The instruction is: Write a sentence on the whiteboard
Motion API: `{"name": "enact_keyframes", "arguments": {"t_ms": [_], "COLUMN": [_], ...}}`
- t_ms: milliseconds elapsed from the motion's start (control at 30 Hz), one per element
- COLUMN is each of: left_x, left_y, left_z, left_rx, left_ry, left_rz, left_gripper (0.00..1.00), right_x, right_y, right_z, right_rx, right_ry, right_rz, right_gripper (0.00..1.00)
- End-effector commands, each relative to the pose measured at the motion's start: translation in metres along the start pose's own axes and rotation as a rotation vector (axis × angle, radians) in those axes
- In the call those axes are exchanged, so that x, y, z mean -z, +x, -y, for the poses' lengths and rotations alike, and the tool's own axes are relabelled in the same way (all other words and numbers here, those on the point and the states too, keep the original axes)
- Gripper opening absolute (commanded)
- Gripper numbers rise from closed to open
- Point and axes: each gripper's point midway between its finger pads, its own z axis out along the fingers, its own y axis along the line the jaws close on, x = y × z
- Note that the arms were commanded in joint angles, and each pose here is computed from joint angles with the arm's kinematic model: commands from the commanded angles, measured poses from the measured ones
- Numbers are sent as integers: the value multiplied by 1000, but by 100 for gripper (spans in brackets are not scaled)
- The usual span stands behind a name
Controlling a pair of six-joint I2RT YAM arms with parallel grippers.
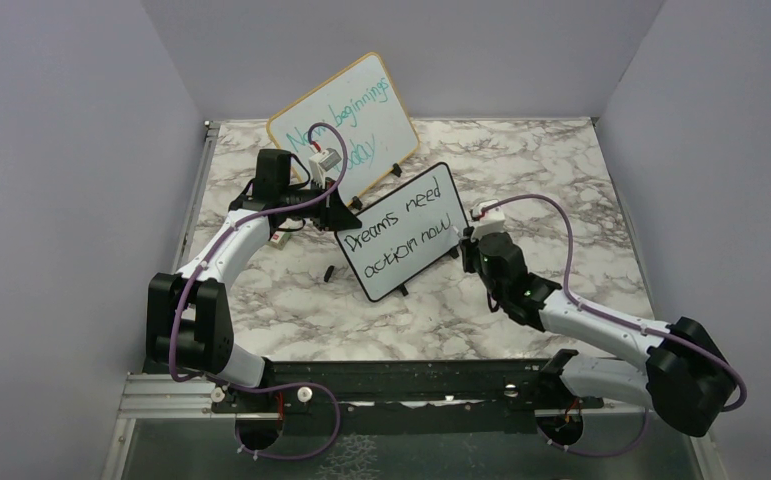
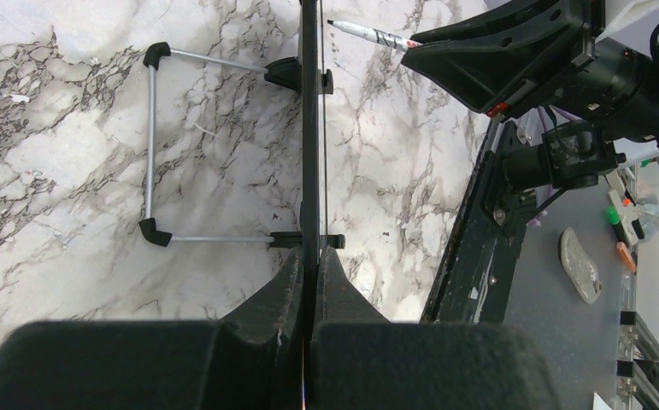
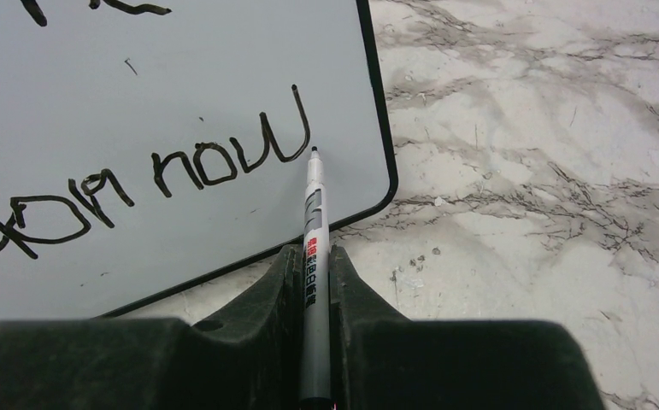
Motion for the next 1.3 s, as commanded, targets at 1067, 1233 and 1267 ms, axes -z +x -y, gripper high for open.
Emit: {"name": "enact_keyframes", "arguments": {"t_ms": [1067,1233,1267], "left_x": [9,25,30], "left_y": [-21,-53,-59], "left_z": [0,11,14], "left_rx": [9,-33,-44], "left_ry": [-105,-180,-197], "left_rz": [27,105,120], "left_gripper": [14,25,27], "right_x": [34,53,56], "right_y": [-37,-56,-57], "right_z": [26,32,34], "right_rx": [-56,-85,-88], "right_ry": [48,45,44], "right_rz": [68,115,117], "right_gripper": [0,0,0]}}
